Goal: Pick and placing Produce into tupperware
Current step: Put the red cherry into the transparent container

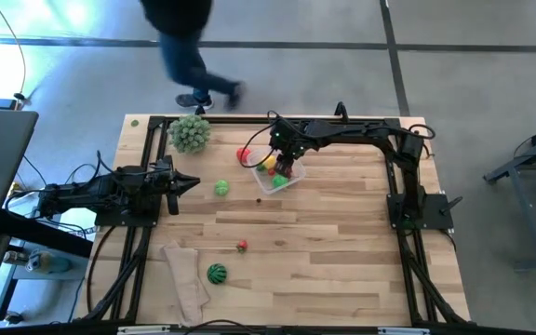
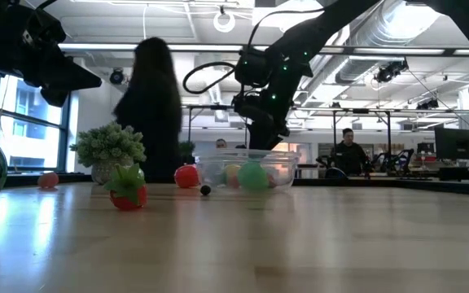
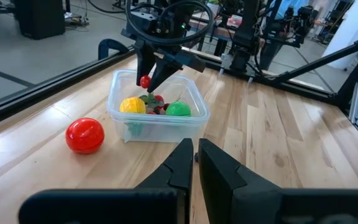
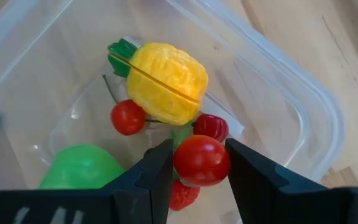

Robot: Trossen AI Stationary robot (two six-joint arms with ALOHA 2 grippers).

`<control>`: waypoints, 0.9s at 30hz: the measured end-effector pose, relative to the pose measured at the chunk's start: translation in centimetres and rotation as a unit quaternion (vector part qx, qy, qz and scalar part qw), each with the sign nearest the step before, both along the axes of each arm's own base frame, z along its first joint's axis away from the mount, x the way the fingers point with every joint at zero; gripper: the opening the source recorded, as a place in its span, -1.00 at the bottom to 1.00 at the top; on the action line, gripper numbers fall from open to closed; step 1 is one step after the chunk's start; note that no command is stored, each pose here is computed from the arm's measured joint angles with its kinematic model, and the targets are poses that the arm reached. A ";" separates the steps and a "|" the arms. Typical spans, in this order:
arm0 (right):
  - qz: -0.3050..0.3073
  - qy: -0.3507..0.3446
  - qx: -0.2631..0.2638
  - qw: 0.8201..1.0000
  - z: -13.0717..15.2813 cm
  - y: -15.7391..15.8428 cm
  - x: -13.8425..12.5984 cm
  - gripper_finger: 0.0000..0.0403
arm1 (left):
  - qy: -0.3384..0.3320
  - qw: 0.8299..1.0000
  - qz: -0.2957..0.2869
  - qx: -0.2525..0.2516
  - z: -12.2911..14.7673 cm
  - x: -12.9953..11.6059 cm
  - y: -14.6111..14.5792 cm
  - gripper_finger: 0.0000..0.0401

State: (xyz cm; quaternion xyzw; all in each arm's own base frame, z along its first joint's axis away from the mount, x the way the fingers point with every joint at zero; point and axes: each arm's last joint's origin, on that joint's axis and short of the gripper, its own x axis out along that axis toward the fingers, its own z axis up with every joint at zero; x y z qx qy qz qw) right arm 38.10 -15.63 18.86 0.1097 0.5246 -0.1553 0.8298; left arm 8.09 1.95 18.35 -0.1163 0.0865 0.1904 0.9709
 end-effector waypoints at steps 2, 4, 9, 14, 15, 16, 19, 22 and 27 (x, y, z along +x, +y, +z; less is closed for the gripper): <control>0.003 -0.003 0.006 1.000 0.0 0.0 0.0 -0.32 | 0.000 1.000 0.000 0.000 0.0 0.0 0.0 -0.92; 0.004 -0.003 0.007 1.000 0.0 0.1 0.0 -0.32 | 0.000 1.000 0.000 0.000 0.0 0.0 0.0 -0.92; 0.011 -0.009 0.021 1.000 0.0 0.2 0.1 -0.32 | 0.000 1.000 0.000 0.000 0.0 0.0 0.0 -0.92; 0.014 -0.011 0.026 1.000 0.0 0.2 0.1 -0.32 | 0.000 1.000 0.000 0.000 0.0 0.0 0.0 -0.92; 0.014 -0.011 0.026 0.999 0.0 0.2 0.1 -0.32 | 0.000 1.000 0.000 0.000 0.0 0.0 0.0 -0.92; 0.017 -0.012 0.028 0.999 0.0 0.2 0.1 -0.32 | 0.000 1.000 0.000 0.000 0.0 0.0 0.0 -0.92; 0.024 -0.016 0.037 0.999 0.0 0.3 0.1 -0.32 | 0.000 1.000 0.000 0.000 0.0 0.0 0.0 -0.92; 0.026 -0.018 0.041 0.999 0.0 0.3 0.1 -0.32 | 0.000 1.000 0.000 0.000 0.0 0.0 0.0 -0.92; 0.028 -0.019 0.044 0.998 0.0 0.3 0.1 -0.25 | 0.000 1.000 0.000 0.000 0.0 0.0 0.0 -0.92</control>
